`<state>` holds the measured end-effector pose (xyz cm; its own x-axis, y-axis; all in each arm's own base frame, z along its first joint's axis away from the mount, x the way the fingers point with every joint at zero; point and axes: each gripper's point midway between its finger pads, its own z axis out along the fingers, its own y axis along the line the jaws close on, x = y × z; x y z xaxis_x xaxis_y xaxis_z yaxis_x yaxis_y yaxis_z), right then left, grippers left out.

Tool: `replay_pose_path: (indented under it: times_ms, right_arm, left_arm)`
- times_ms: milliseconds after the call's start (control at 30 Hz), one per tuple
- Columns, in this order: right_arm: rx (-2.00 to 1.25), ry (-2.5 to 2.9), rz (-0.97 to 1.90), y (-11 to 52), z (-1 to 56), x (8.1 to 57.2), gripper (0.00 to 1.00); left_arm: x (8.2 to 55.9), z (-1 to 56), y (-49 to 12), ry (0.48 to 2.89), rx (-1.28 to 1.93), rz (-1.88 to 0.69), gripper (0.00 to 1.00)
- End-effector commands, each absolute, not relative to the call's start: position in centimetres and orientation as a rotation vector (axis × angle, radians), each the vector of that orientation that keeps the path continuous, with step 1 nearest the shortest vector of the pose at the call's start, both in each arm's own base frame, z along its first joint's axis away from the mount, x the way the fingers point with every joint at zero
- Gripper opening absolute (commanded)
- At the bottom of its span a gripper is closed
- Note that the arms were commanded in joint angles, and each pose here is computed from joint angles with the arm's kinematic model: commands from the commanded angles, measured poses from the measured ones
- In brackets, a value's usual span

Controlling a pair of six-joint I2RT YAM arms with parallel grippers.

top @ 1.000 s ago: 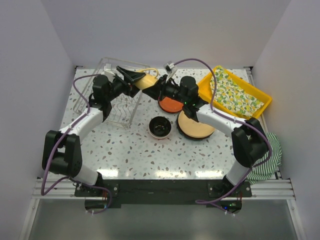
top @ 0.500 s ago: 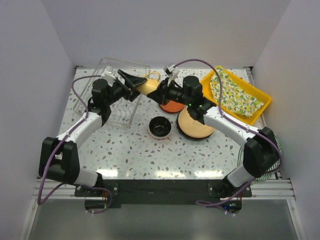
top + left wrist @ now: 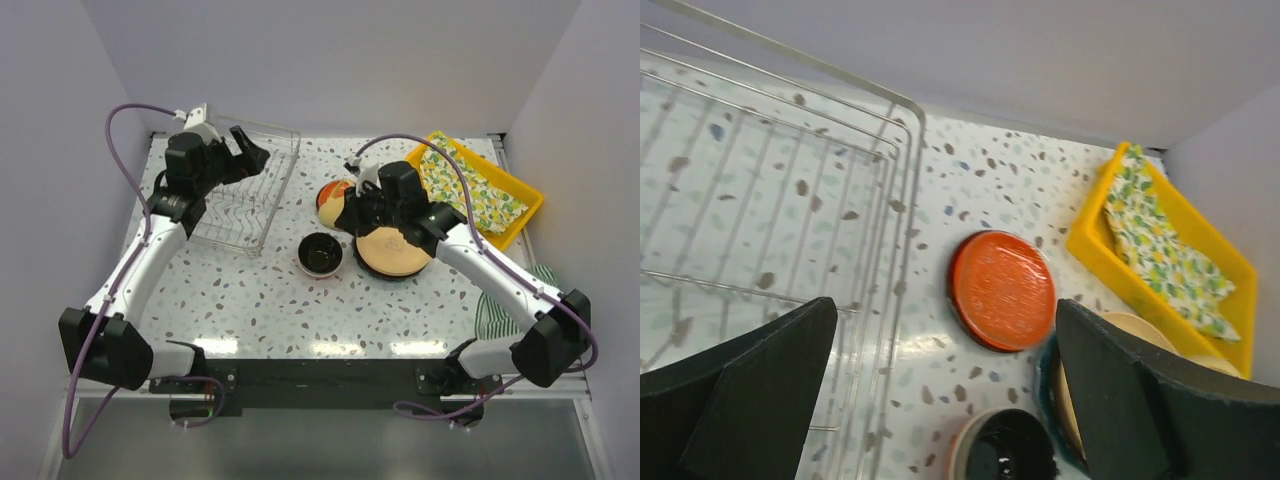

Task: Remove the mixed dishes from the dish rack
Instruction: Place the cup at the center of the board.

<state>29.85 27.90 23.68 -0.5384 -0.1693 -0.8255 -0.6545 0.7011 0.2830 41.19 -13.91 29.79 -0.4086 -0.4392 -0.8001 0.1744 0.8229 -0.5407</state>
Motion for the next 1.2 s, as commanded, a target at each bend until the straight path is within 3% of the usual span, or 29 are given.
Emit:
replay_pose_path:
  times_ms: [0,233,567,933,1133,1167]
  right_arm:
    - [-0.714,2.122,0.66,25.4,25.7,27.5,0.0]
    - [-0.791,2.413,0.488,22.0,21.4,22.7,0.0]
    - [-0.967,2.54,0.341,24.8,17.2,18.5,0.0]
    - [-1.169,2.601,0.06,26.3,11.5,17.0,0.0]
    - [-1.187,2.617,0.059,26.5,10.0,16.3,0.0]
    - [-1.187,2.621,0.058,26.5,9.8,16.1,0.05]
  left_arm:
    - [41.1,32.0,-8.5,1.84,-0.095,-0.266,0.97]
    - [41.2,32.7,-5.4,1.821,-0.092,-0.042,0.98]
    - [41.1,33.0,-4.9,1.816,-0.083,0.015,0.98]
    - [40.3,33.3,-4.6,1.814,-0.078,0.06,0.98]
    - [40.0,33.2,-4.6,1.816,-0.076,0.062,0.98]
    - [40.0,33.2,-4.6,1.817,-0.077,0.061,0.98]
